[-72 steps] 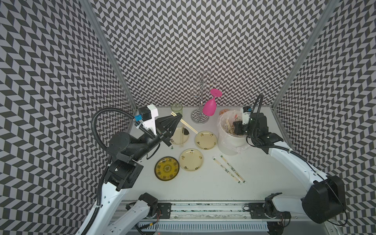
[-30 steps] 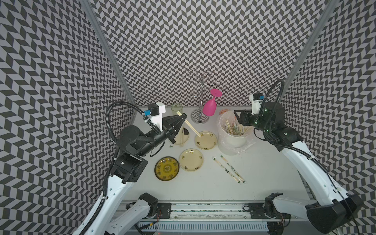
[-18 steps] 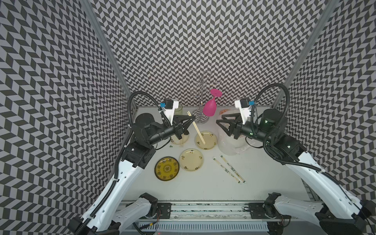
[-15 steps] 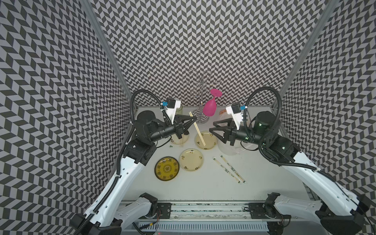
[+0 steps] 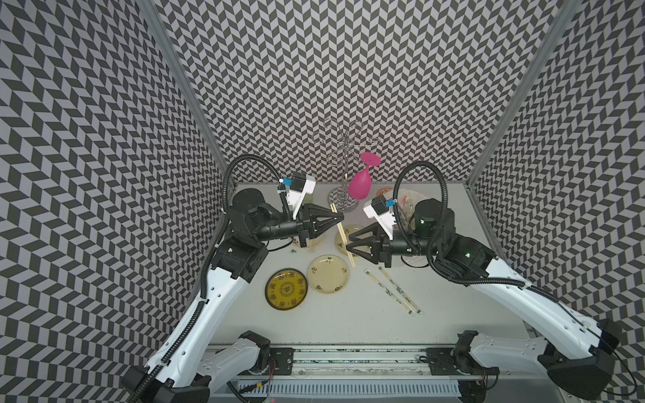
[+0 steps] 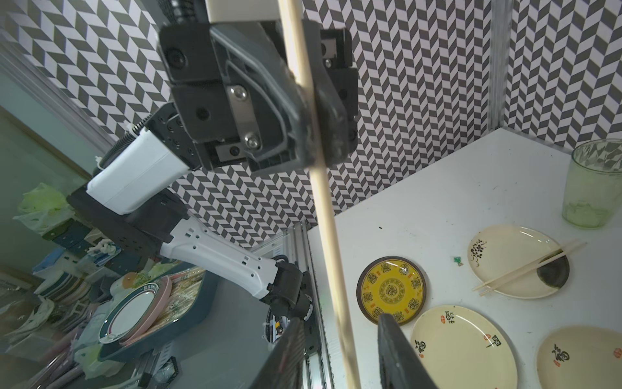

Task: Remove the packaging of disposable chopsticks
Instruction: Place the disposable chopsticks on the plate.

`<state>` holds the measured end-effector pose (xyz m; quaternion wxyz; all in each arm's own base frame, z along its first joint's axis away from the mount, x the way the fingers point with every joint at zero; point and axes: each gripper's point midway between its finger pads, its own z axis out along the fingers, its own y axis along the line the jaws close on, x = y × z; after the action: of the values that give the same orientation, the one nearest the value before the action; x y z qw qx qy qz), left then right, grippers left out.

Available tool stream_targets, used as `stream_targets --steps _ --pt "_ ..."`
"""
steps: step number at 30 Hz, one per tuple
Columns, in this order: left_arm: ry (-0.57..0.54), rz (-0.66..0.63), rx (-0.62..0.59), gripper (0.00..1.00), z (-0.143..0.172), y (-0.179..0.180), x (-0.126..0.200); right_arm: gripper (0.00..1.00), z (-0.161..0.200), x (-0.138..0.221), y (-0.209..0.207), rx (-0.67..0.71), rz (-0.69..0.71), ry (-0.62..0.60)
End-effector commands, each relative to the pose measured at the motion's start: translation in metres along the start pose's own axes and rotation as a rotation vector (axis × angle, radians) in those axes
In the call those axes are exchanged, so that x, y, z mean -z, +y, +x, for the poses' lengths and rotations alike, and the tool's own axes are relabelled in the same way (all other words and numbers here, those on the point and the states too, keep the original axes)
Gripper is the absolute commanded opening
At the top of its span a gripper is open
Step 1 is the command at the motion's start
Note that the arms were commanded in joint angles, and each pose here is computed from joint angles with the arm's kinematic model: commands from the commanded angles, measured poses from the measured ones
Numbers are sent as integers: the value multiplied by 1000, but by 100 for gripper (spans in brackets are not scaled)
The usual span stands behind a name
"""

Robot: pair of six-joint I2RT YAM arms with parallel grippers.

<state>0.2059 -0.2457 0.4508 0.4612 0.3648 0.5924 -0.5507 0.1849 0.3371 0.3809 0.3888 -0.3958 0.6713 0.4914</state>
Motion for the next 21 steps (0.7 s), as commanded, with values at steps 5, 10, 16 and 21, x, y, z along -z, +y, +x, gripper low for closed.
stream_targets --steps 5,10,16,21 --pt "-20 72 -29 0 -14 -17 2 27 3 -7 9 27 -68 22" --pt "-28 67 -31 0 -16 -16 3 9 5 -9 8 21 -69 23" --pt "-40 44 -20 0 -17 -9 5 0 5 -10 4 -7 -57 10" --pt "-113 -189 -23 47 -31 36 17 0 1 -15 -20 -146 53 -45"
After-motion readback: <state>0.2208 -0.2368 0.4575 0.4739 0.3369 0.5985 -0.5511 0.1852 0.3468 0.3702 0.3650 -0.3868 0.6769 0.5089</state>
